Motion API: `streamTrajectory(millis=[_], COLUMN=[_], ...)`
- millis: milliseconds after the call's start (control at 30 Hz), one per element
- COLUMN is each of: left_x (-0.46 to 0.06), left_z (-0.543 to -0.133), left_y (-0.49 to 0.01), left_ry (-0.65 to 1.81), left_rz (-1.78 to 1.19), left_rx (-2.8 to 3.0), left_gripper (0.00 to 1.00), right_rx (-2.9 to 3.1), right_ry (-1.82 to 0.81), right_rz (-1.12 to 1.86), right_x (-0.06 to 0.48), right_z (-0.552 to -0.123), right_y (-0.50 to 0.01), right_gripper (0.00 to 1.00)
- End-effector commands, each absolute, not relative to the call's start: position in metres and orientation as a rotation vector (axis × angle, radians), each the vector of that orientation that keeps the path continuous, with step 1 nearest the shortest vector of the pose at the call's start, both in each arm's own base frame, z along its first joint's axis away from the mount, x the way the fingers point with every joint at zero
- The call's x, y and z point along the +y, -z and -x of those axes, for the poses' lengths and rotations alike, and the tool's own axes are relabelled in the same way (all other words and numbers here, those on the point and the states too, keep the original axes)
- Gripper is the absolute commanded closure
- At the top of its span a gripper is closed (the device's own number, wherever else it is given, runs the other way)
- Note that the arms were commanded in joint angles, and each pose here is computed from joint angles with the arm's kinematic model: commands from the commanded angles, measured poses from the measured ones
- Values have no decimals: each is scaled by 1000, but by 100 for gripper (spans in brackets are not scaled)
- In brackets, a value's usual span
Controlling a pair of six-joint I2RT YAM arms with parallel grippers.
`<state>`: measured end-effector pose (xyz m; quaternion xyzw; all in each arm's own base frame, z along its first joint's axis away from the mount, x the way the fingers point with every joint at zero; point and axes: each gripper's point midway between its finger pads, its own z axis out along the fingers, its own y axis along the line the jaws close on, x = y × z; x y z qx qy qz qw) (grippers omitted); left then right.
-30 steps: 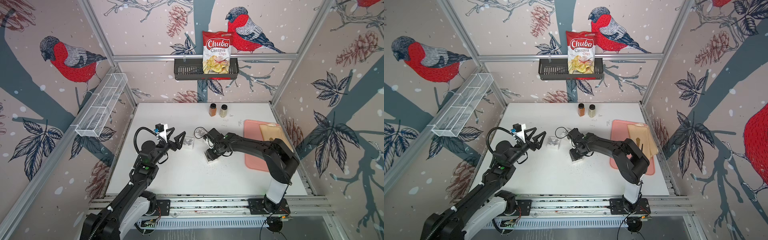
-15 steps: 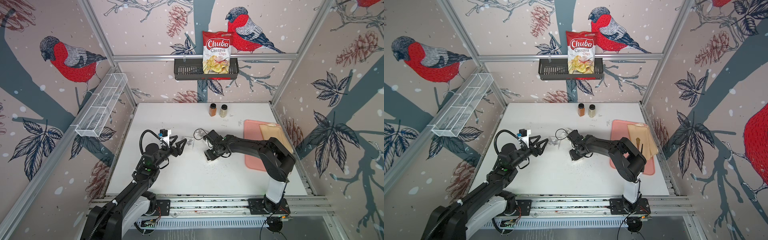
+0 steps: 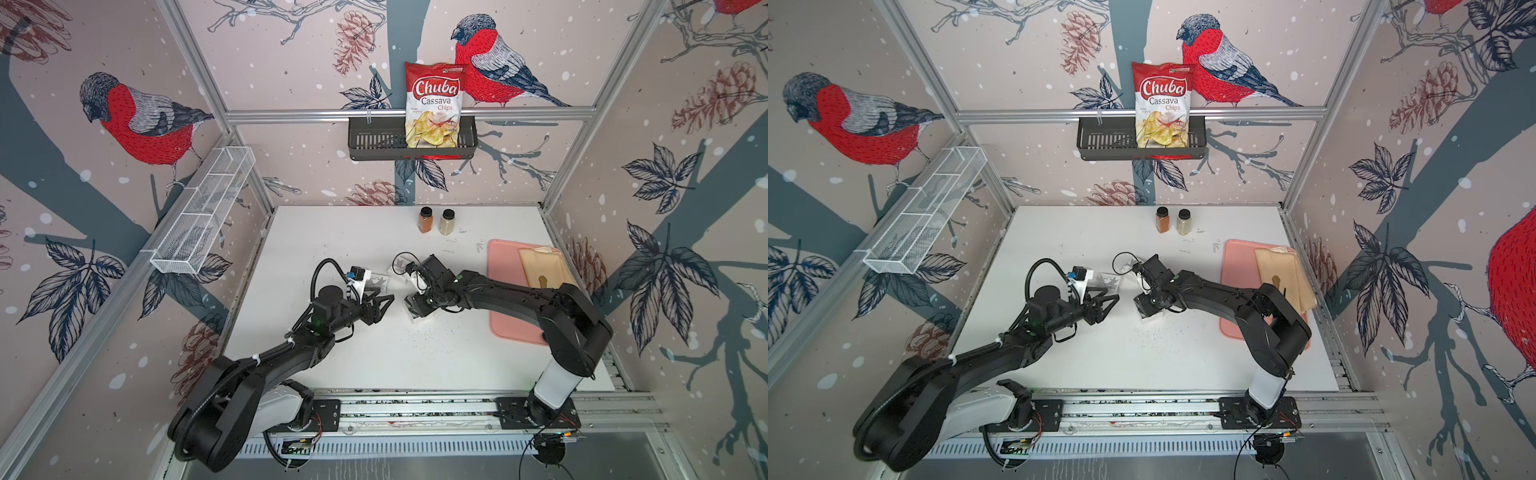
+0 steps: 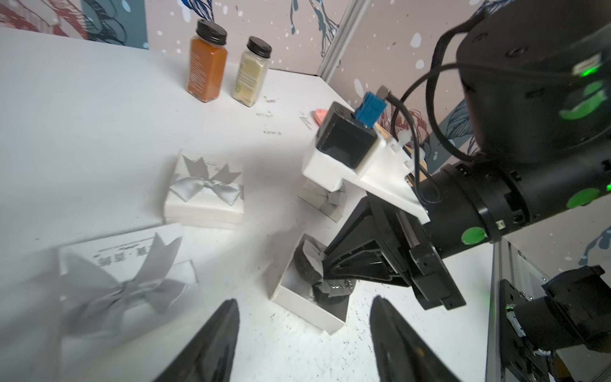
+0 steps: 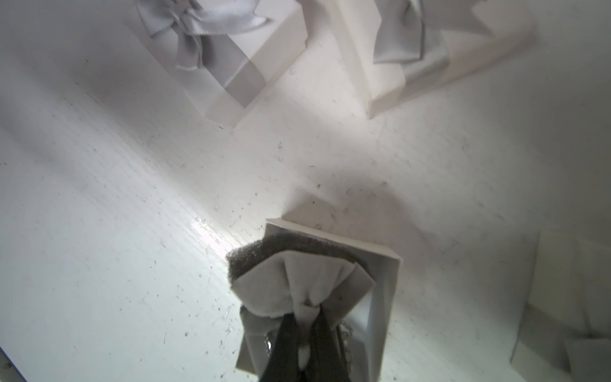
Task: Take the necklace out of the lift-off lid jewelry box
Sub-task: Take out the inner lining from the jewelry box.
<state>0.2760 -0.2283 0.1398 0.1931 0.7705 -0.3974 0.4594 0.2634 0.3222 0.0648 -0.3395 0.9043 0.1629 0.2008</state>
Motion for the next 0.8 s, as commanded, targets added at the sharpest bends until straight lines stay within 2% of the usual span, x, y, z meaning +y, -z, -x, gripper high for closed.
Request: streamTrajectory(millis=[0,200,367,600,767], left_x=[-237,-242,-246,-254,-257], left_z=[-290,-293,-292,-285,-286], left_y=[-144,-136,-147,-184,-213], left_ry=[994,1026,1039,1118,1116], left_rz=[-445,-437,-470,-520,-550], left_rx=[1868,1882,1866,1781,1730], left_gripper=[38,40,36,36,36], right_rx=[2476,2426,2335,2221,2146], right_ry=[-509,-626,-762,-890,-1031], right_rz=[976,975,963,855,892], right_x=[331,337,339,336,344], right_z=[-264,-259,-260,-279,-271], right_y=[-73,-92,-127,-168,-183], right_gripper=[91,91,90,90,87])
